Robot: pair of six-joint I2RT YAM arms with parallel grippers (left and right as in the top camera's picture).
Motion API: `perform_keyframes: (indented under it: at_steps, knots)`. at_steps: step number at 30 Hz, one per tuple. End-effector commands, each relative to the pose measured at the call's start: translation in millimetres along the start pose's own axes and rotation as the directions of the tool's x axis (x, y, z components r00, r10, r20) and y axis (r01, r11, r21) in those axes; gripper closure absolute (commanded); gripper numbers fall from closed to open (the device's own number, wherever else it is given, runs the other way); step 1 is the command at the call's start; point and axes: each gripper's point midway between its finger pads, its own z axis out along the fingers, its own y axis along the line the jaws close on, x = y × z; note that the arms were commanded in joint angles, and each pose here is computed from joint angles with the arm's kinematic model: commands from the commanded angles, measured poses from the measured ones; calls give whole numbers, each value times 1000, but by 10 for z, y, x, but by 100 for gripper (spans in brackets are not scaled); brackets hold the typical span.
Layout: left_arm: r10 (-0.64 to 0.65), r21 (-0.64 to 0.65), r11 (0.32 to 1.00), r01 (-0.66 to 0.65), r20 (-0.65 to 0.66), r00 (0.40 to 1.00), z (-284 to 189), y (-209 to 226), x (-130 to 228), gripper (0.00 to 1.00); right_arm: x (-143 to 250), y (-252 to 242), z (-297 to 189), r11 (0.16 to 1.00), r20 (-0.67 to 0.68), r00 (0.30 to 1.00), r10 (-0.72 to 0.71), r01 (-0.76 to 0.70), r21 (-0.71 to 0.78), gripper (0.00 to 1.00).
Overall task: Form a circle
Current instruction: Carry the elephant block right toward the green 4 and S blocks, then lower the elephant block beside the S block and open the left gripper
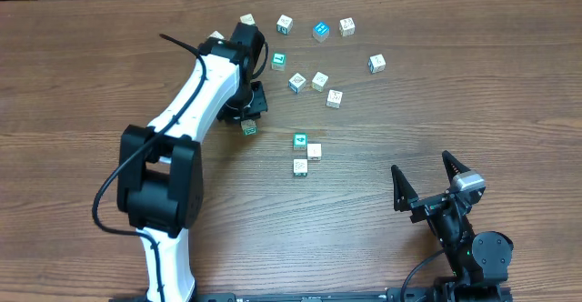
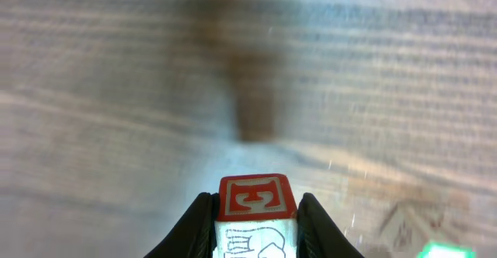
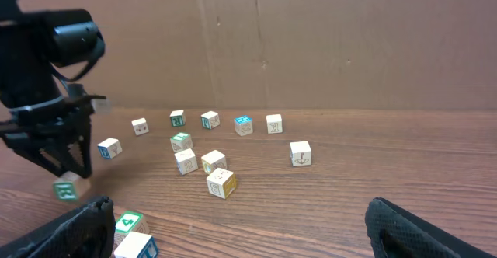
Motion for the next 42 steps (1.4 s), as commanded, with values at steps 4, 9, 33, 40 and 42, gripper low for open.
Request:
perform_keyframes:
  at_steps: [4,9,33,40,42]
  knots:
    - [49,16,999,-48,-42,998,-228,4,175,82,12,-21,0,1000,6,1000,-6,6,10,0]
    - [75,26,997,-72,-106,992,-238,17,321,82,12,-21,0,1000,6,1000,-6,6,10,0]
    - [124,-33,991,-128,-105,987,167,-251,706,77,12,-21,0,1000,6,1000,-6,6,10,0]
    - [127,-8,992,-127,-68,990,225,-313,636,77,12,-21,0,1000,6,1000,-6,6,10,0]
    - [128,2,992,-128,-64,990,226,-338,630,77,12,-21,0,1000,6,1000,-6,6,10,0]
